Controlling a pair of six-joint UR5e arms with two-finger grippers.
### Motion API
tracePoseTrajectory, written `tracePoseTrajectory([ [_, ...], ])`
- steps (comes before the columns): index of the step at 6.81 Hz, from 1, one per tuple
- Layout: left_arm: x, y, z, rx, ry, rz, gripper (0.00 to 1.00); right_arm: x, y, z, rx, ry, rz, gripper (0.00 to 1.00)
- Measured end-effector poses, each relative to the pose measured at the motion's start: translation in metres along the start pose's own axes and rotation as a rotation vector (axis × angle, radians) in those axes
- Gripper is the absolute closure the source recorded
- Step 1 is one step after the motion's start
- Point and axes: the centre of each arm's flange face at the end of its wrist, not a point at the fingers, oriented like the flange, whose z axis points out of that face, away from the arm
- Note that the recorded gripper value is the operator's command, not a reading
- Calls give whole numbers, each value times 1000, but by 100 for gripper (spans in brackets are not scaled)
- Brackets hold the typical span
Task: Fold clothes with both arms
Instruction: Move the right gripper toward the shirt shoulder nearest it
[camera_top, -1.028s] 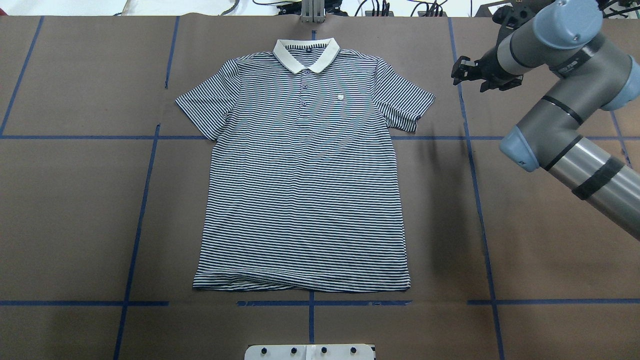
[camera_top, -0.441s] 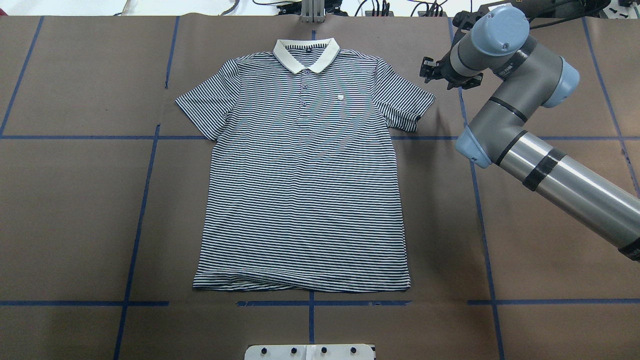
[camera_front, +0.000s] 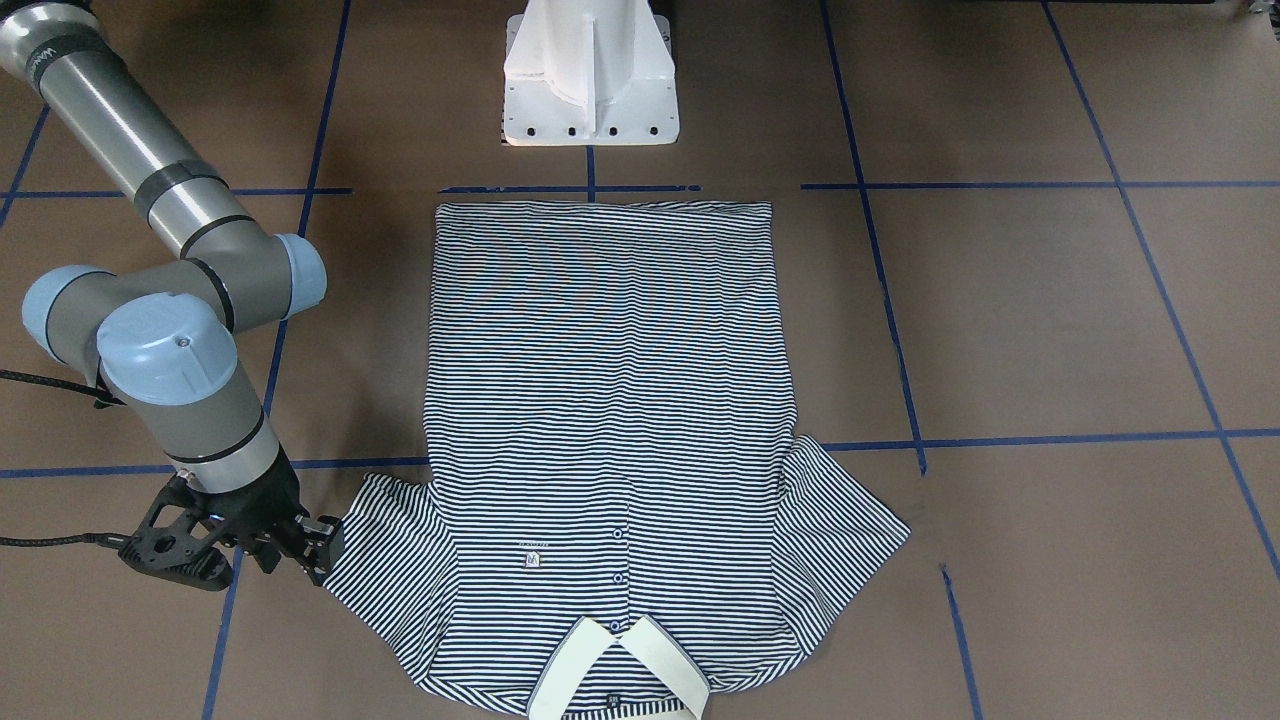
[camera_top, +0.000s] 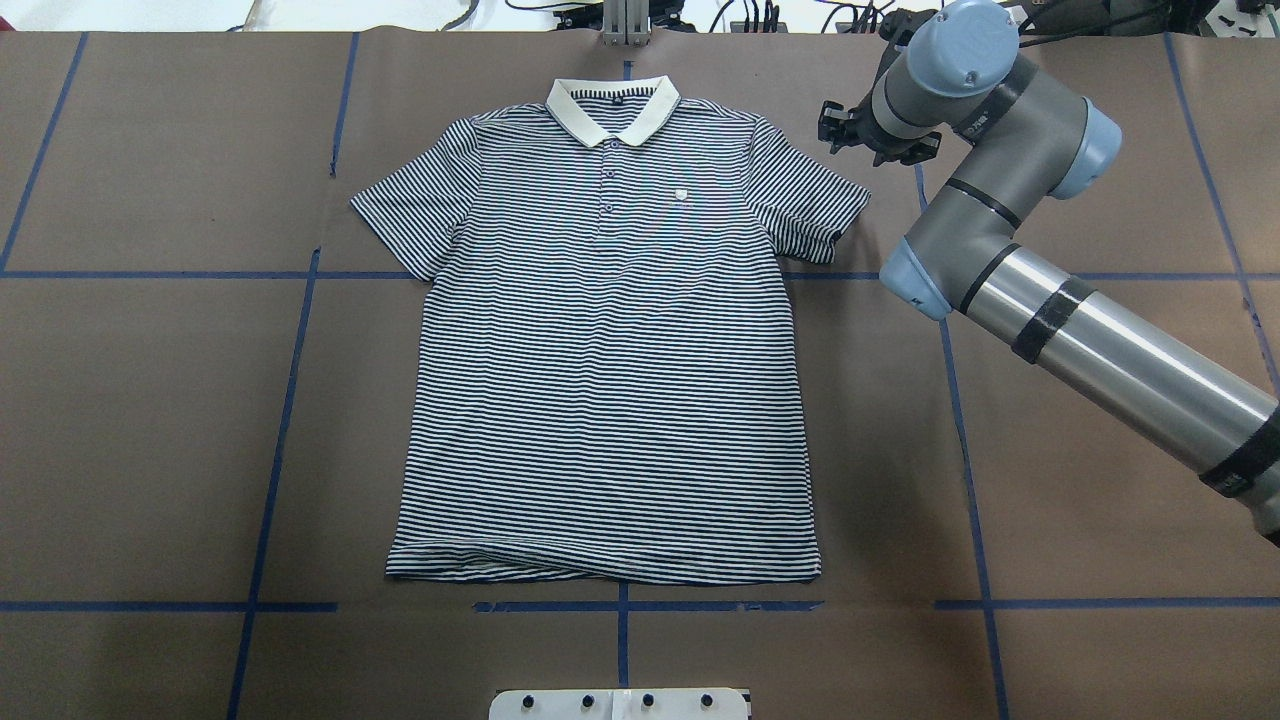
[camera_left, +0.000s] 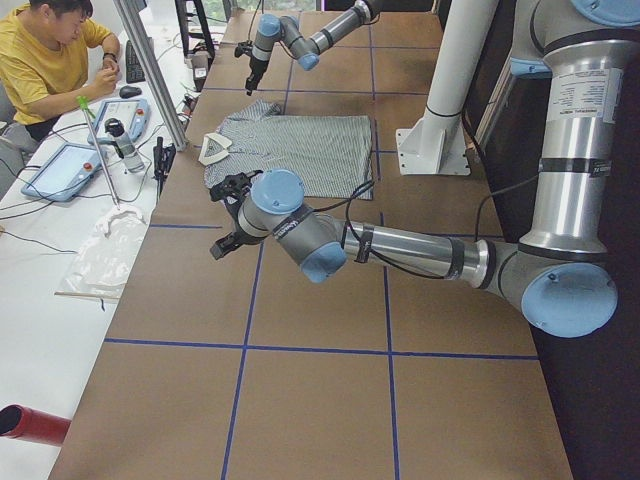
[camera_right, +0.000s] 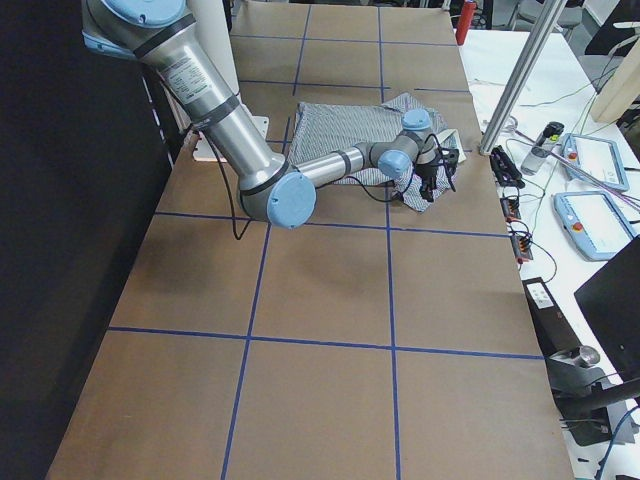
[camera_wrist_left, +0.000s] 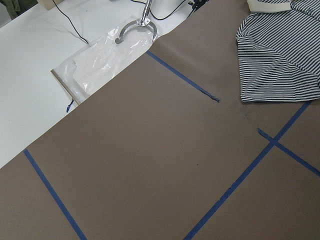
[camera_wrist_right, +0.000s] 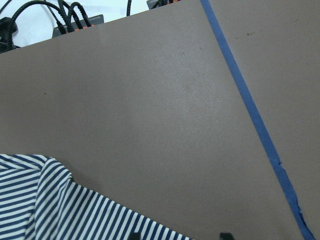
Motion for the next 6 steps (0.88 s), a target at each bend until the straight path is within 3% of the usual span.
tracePoseTrajectory([
  [6,0,0,0,0,-1,0,0,-3,12,16,-8,24,-18,42],
])
